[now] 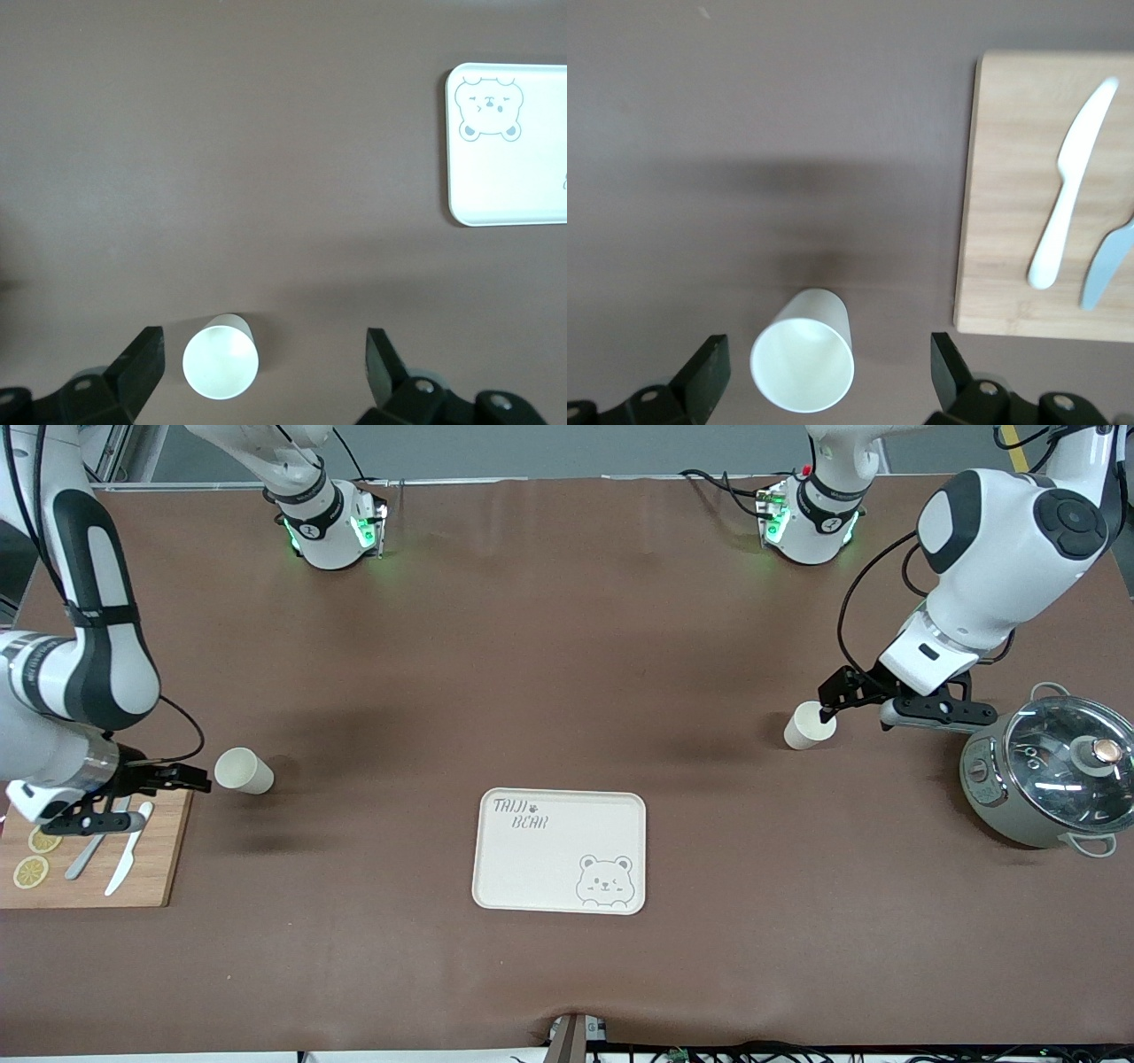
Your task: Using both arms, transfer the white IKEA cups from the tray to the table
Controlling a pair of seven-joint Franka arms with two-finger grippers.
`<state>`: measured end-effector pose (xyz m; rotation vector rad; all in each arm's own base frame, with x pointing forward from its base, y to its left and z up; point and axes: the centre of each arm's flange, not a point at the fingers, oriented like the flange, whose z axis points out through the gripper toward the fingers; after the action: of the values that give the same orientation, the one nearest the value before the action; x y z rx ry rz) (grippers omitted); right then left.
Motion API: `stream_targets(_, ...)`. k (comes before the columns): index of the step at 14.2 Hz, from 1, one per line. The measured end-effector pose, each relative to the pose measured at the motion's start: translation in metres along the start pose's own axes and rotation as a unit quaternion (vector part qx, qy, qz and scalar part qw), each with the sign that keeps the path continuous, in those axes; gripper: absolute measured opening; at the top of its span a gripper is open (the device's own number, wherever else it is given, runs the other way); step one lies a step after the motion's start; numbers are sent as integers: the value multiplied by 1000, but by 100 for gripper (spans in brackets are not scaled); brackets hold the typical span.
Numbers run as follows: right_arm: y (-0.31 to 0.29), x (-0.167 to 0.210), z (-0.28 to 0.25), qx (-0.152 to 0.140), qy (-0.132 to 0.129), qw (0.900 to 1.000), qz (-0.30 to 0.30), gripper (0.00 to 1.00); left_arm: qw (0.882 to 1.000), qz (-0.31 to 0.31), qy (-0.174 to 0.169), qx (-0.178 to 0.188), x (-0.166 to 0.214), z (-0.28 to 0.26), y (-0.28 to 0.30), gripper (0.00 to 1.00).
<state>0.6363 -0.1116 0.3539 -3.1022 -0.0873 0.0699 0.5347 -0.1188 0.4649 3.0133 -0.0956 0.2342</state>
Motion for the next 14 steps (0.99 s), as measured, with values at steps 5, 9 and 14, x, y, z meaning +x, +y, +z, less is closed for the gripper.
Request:
stream_targets(5, -56, 24, -120, 1, -2, 999, -45, 100, 1000, 1, -17, -4, 30, -45, 19, 100)
stream_targets(9, -90, 11, -156, 4, -36, 999, -3, 100, 1000, 4, -9, 2, 46, -74, 17, 100)
stream_targets(14, -92, -44, -237, 7, -34, 999, 14, 100, 1000, 15, -17, 19, 50, -112, 21, 100)
